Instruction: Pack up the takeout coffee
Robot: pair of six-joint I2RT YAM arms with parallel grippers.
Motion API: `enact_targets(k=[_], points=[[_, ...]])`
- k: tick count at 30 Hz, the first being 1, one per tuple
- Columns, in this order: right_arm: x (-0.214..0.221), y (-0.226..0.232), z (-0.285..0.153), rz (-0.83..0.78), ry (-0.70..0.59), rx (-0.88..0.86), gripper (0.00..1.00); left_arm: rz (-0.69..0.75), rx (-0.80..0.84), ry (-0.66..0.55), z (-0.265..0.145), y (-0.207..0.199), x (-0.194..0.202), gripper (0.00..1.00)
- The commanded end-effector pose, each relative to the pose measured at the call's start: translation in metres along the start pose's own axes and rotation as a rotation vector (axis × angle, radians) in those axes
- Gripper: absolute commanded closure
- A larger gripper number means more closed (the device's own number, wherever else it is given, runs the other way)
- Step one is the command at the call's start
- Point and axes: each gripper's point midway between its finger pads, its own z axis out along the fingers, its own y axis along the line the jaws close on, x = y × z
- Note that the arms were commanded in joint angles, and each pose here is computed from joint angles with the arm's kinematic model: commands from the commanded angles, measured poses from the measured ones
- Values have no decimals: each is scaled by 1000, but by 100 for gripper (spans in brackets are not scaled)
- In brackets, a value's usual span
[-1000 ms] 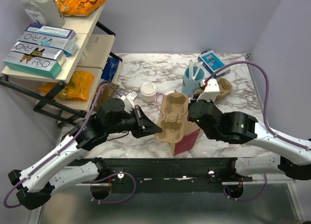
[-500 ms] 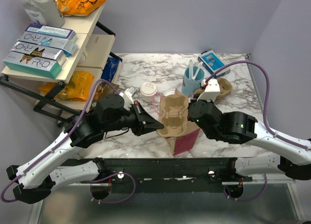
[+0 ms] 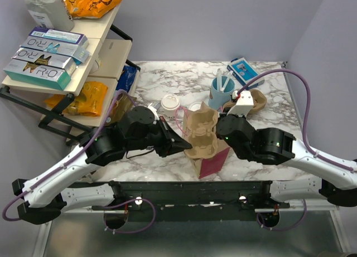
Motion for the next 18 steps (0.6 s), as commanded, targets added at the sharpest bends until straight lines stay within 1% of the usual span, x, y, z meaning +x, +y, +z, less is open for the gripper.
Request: enact_targets(k=[1, 2, 4, 6, 9, 11, 12, 13, 15, 17, 18], points=[[-3, 1, -1, 67, -17, 0, 99, -43, -7, -171, -36, 1, -23, 100], [-3, 1, -1, 68, -20, 1, 99, -50, -10, -197, -40, 4, -27, 100], [-7, 0, -1, 66, -30, 8, 99, -58, -12, -202, -44, 13, -27, 100], [-7, 1, 0, 62, -31, 10, 99, -67, -35, -182, -38, 25, -24, 100], [-7, 3, 1, 54, -29, 10, 99, -74, -19, -152, -31, 29, -19, 100], [-6, 4, 2, 53, -25, 9, 99, -57, -14, -143, -27, 27, -18, 100], [-6, 5, 2, 48, -23, 8, 99, -43, 6, -144, -28, 19, -19, 100], [-5, 6, 2, 44, -20, 8, 99, -29, 0, -105, -23, 17, -12, 100], [-6, 6, 2, 48, -21, 6, 99, 5, 21, -85, -21, 6, -10, 100], [-6, 6, 1, 50, -19, 0, 99, 16, 16, -55, -12, 4, -6, 100], [-5, 6, 1, 51, -18, -1, 99, 22, 59, -37, -8, -6, -3, 100]])
